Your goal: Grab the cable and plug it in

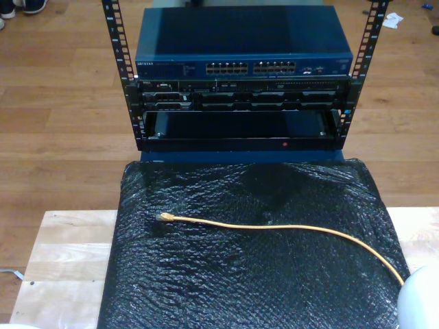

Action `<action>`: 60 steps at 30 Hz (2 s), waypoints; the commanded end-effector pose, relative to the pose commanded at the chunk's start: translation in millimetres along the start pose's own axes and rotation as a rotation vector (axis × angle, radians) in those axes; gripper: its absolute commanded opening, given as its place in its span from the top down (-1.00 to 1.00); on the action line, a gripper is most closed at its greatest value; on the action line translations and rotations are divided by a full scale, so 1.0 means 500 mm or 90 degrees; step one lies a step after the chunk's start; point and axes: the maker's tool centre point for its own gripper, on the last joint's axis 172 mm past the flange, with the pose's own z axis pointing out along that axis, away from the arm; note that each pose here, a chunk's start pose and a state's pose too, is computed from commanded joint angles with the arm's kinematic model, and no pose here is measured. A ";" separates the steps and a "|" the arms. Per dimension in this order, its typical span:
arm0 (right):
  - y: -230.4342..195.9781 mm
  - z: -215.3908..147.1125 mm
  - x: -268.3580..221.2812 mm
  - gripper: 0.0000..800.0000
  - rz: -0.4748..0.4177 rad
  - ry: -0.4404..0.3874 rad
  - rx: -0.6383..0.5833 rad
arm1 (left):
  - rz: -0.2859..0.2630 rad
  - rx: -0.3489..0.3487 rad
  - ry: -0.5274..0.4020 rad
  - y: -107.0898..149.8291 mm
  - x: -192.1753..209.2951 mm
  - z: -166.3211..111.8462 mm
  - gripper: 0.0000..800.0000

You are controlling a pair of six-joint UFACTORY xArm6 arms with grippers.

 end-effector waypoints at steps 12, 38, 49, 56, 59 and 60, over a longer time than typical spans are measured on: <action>0.000 0.000 0.000 -0.99 -0.003 0.000 0.001 | 0.000 0.001 0.000 -0.001 0.000 0.000 -1.00; 0.015 -0.062 -0.027 -1.00 -0.012 -0.021 -0.004 | -0.002 -0.001 0.015 0.000 0.005 -0.022 -1.00; 0.048 -0.174 -0.034 -1.00 0.058 0.014 -0.019 | -0.007 -0.002 0.027 -0.001 0.015 -0.089 -1.00; 0.078 -0.249 -0.036 -1.00 0.107 0.038 -0.018 | -0.020 -0.004 0.028 -0.004 0.012 -0.153 -1.00; 0.099 -0.281 -0.041 -1.00 0.123 0.056 -0.013 | -0.027 -0.014 0.029 -0.019 0.013 -0.185 -1.00; 0.111 -0.291 -0.045 -1.00 0.129 0.059 -0.010 | -0.028 -0.015 0.033 -0.029 0.016 -0.194 -1.00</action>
